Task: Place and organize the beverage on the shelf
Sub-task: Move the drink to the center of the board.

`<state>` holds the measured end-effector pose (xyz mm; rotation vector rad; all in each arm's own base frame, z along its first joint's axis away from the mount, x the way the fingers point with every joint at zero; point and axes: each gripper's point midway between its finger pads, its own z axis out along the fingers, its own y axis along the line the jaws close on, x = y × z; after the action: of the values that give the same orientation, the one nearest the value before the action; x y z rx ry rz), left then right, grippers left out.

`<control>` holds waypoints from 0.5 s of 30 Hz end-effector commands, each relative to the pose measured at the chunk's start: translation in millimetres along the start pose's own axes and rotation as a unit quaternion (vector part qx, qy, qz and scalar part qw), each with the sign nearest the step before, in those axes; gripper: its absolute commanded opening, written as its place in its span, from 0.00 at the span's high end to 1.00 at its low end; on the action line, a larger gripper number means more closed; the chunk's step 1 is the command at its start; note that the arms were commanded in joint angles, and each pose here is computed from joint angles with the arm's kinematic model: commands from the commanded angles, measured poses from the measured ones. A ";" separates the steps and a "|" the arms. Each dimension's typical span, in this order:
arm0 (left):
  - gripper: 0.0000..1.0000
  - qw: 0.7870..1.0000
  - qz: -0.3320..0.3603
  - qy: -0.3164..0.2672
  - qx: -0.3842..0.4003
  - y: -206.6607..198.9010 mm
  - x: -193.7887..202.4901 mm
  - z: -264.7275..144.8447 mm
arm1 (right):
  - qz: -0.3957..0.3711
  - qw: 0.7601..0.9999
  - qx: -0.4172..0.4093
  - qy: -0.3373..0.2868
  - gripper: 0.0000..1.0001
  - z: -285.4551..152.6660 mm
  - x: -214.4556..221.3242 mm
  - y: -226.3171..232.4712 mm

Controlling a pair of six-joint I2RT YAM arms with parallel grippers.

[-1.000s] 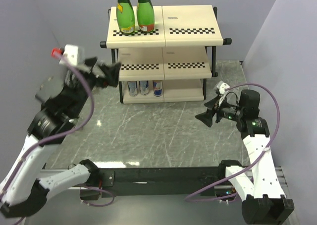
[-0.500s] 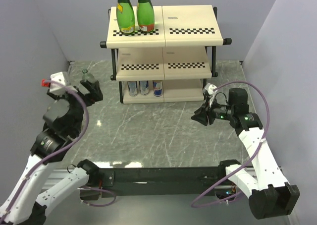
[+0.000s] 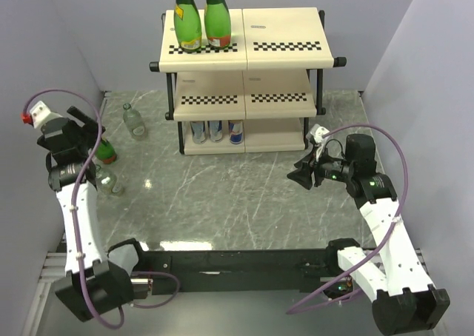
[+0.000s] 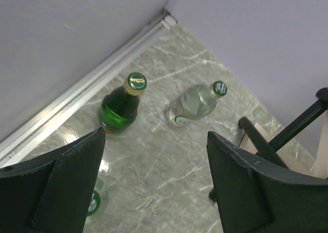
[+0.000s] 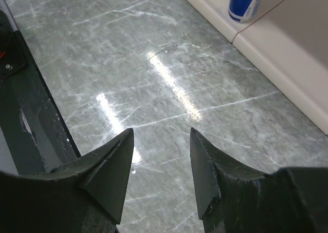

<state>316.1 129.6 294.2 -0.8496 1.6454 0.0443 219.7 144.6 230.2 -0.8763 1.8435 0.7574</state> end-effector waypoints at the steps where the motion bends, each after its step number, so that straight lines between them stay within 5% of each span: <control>1: 0.15 0.999 -0.012 0.001 0.039 -14.3 -4.3 11.2 | -0.026 0.999 0.002 -0.024 0.45 -5.4 -19.9 3.2; 15: 0.22 0.996 0.055 0.066 -0.006 27.9 20.9 75.6 | -0.033 0.999 -0.010 -0.037 0.44 -9.5 -26.0 11.7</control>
<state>347.9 172.8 219.9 -0.9000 1.8336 0.0838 214.3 146.0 237.5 -0.8845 1.8110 0.7611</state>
